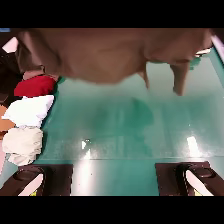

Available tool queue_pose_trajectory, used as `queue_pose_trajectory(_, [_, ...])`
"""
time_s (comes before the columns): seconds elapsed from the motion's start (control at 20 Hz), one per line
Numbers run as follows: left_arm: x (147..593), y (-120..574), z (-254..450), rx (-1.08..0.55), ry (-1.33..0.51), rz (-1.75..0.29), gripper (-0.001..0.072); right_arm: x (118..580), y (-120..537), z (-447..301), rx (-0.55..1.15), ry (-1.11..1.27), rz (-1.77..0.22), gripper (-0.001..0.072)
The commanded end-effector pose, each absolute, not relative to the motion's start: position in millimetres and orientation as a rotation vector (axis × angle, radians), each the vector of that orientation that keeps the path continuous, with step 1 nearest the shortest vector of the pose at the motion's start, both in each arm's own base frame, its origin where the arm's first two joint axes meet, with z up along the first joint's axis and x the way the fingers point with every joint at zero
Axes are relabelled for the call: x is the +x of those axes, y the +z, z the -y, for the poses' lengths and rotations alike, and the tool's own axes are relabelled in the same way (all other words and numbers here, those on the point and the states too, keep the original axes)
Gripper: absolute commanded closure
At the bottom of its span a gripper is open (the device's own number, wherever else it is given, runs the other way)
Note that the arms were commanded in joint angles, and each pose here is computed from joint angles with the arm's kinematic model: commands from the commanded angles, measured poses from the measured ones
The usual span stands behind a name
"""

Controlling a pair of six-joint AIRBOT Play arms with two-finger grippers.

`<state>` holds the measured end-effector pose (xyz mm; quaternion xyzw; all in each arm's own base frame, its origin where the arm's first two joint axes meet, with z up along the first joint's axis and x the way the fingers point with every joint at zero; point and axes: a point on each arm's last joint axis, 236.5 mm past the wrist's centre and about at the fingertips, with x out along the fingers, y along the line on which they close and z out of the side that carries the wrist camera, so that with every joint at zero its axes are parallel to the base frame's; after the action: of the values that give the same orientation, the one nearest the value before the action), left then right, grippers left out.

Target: Fold the shirts.

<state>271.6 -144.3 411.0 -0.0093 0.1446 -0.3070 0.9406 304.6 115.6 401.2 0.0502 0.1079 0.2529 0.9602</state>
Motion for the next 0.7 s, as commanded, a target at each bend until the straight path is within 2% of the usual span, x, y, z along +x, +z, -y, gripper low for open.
queue_pose_trajectory(0.0, [254.6,406.3,148.1,-0.016,-0.654,-0.316,0.0679,270.8,413.4,-104.9,0.114,0.472,-0.196,0.0702])
queue_pose_trajectory(0.15, [281.4,338.1,149.1,-0.07,-0.643,-0.48,0.0679,296.1,359.1,-111.9,0.166,0.503,-0.425,0.0702])
queue_pose_trajectory(0.35, [307.6,196.7,137.9,-0.142,-0.558,-0.762,0.0679,339.6,238.5,-141.5,0.242,0.563,-0.788,0.0702])
queue_pose_trajectory(0.55, [320.1,90.5,117.8,-0.215,-0.415,-0.866,0.0679,360.6,112.3,-182.8,0.296,0.582,-1.047,0.0699])
queue_pose_trajectory(0.6, [321.6,78.8,115.1,-0.236,-0.391,-0.869,0.0679,368.3,91.5,-188.7,0.305,0.57,-1.069,0.0575])
queue_pose_trajectory(0.65, [322.8,73.7,113.5,-0.246,-0.378,-0.868,0.0679,376.1,79.6,-192.5,0.317,0.562,-1.08,0.0293])
